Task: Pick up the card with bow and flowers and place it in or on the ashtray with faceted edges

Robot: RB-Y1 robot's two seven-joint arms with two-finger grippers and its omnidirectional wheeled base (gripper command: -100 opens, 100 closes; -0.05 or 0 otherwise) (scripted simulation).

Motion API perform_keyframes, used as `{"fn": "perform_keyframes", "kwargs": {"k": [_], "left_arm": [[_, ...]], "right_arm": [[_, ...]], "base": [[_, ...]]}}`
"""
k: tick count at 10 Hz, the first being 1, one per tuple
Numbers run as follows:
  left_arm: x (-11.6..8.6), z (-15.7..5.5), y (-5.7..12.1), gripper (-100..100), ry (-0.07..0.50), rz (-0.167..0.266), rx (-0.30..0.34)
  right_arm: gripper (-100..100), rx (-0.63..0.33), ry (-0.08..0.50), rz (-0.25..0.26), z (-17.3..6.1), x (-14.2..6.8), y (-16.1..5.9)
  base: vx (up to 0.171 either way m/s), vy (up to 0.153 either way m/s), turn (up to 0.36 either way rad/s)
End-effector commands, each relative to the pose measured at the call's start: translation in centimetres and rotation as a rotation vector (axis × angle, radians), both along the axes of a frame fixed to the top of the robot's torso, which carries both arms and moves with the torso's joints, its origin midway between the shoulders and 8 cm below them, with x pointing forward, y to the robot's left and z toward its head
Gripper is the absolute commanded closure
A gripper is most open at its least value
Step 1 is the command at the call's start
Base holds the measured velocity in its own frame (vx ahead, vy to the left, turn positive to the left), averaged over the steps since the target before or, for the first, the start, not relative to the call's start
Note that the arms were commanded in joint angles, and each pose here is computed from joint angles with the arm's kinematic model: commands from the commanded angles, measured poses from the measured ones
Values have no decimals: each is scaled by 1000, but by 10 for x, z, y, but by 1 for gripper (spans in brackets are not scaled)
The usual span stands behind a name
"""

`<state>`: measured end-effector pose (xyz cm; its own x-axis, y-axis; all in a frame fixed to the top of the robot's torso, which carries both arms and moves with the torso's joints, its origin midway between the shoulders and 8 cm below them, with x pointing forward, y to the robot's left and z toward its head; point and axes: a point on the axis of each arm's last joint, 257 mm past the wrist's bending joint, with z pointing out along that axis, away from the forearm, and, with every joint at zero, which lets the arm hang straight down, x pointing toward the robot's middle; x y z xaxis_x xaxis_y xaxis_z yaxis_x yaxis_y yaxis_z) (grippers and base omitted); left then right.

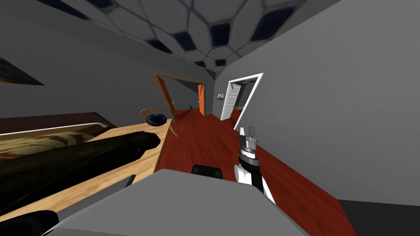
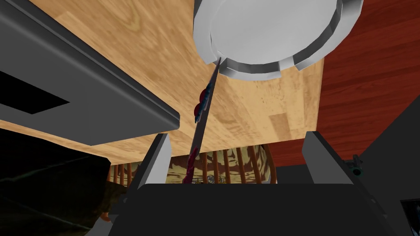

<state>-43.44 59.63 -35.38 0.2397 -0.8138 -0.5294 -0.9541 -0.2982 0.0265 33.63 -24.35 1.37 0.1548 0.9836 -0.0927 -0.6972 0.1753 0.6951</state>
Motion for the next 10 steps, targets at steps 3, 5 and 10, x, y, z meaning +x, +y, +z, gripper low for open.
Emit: {"fn": "perform_keyframes", "kwargs": {"k": [3,5,10], "left_arm": [[-22,4,-27,-100,31,57,-28],[-19,5,-27,-100,-2,100,-11],[-40,10,-59,-100,8,197,-30]], "right_arm": [[0,0,0,0,0,0,0],[0,0,0,0,0,0,0],[0,0,0,0,0,0,0]], "base": [[-18,-16,-60],[-60,-54,-195],[-37,-33,-120]]}}
